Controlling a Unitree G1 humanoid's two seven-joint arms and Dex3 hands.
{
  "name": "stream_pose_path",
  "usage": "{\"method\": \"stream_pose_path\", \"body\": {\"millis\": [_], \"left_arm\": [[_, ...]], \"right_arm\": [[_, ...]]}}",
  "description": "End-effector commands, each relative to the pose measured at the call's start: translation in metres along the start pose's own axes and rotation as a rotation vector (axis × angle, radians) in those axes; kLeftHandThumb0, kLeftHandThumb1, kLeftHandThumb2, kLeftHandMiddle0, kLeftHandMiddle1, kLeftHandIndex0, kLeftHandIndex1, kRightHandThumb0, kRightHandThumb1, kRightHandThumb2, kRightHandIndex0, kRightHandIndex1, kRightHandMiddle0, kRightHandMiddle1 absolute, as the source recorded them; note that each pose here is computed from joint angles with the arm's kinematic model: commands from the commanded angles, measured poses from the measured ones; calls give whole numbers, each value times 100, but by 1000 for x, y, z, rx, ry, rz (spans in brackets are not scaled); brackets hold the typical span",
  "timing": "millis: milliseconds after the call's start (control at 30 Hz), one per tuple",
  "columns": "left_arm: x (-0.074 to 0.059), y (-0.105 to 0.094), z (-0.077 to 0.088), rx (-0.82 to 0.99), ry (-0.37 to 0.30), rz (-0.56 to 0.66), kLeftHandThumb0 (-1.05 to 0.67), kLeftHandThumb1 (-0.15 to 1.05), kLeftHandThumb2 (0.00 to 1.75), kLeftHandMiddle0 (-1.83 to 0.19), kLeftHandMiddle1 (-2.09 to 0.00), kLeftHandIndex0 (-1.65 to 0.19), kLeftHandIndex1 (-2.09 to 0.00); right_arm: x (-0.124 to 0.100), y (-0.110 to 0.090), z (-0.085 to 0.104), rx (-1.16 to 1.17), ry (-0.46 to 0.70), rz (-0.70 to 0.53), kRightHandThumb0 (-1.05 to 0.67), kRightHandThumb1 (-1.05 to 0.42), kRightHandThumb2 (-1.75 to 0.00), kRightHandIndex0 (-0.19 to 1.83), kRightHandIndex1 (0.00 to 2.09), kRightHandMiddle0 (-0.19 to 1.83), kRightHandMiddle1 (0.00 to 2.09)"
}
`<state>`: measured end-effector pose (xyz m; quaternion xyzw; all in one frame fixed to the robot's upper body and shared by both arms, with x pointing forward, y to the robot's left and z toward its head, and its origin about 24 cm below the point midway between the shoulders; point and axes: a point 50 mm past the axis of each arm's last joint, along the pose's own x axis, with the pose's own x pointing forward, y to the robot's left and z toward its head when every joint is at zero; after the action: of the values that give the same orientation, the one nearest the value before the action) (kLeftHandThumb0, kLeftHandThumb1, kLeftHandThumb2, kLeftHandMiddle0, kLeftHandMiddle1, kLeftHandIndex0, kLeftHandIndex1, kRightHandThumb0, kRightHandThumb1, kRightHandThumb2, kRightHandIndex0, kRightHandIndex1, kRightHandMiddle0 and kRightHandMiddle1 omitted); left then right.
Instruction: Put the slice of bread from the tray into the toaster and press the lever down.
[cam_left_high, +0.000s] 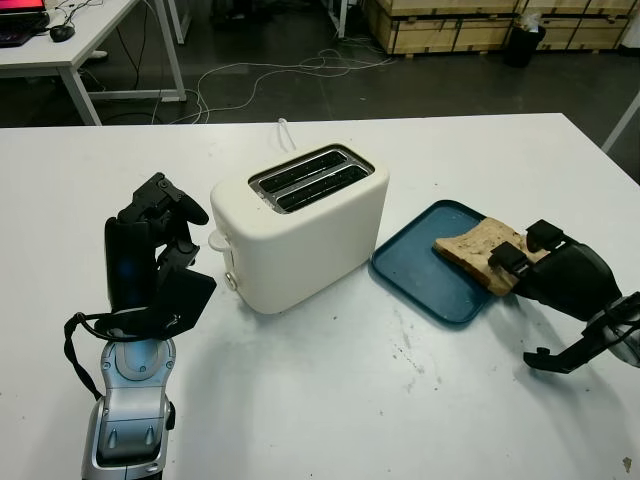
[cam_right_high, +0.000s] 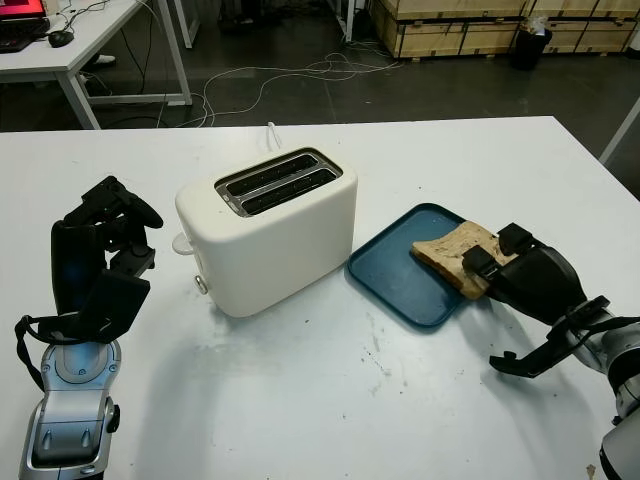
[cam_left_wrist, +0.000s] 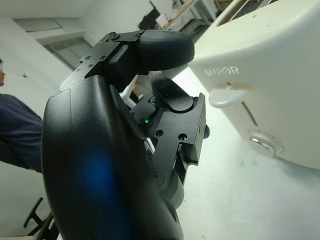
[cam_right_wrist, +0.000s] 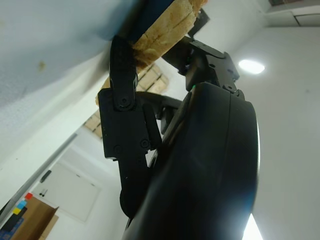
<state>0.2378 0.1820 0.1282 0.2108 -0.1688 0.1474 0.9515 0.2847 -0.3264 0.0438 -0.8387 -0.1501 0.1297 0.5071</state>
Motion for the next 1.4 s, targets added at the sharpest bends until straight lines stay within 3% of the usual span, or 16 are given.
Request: {"method": "stream_pose_path", "body": {"millis": [0, 167, 433, 667, 800, 867, 1033, 1200, 1367], "left_arm": [[0, -1, 1, -5, -14, 6, 5, 92, 85, -109, -175, -68, -175], [0, -1, 1, -7, -8, 7, 5, 92, 85, -109, -175, -67, -175], [0, -1, 1, 4, -8, 9, 5, 92, 84, -108, -175, -67, -175], [-1, -4, 1, -6, -5, 2, 5, 92, 85, -108, -175, -67, -175], [-1, -5, 2, -5, -3, -1, 4, 92, 85, -108, -175, -67, -175], [-1, -5, 2, 1, -8, -2, 5, 92, 85, -108, -175, -67, -175], [0, -5, 2, -2, -8, -3, 5, 92, 85, -109, -175, -67, -175], [0, -5, 2, -4, -13, 0, 5, 92, 85, -109, -175, -67, -175], [0, -4, 1, 3, -7, 0, 5, 92, 85, -108, -175, -67, -175]], "right_arm": [[-1, 6, 11, 22, -41, 29, -46, -92, -40, 54, 175, 7, 174], [0, 4, 9, 15, -44, 14, -49, -92, -50, 68, 175, 15, 175], [2, 0, 5, 11, -25, -26, -46, -92, -48, 75, 175, 14, 175], [11, -20, -13, 33, 45, -125, -44, -92, -47, 59, 175, 2, 175], [20, -36, -26, 82, 109, -170, -46, -92, -72, 35, 175, 0, 175], [26, -46, -33, 115, 126, -169, -48, -92, -81, 32, 175, 0, 175], [34, -62, -42, 102, 129, -185, -52, -92, -88, 52, 175, 0, 175], [37, -74, -44, 64, 97, -244, -50, -92, -80, 35, 175, 0, 175], [42, -80, -48, 67, 95, -180, -52, -92, -87, 55, 175, 2, 175]]}}
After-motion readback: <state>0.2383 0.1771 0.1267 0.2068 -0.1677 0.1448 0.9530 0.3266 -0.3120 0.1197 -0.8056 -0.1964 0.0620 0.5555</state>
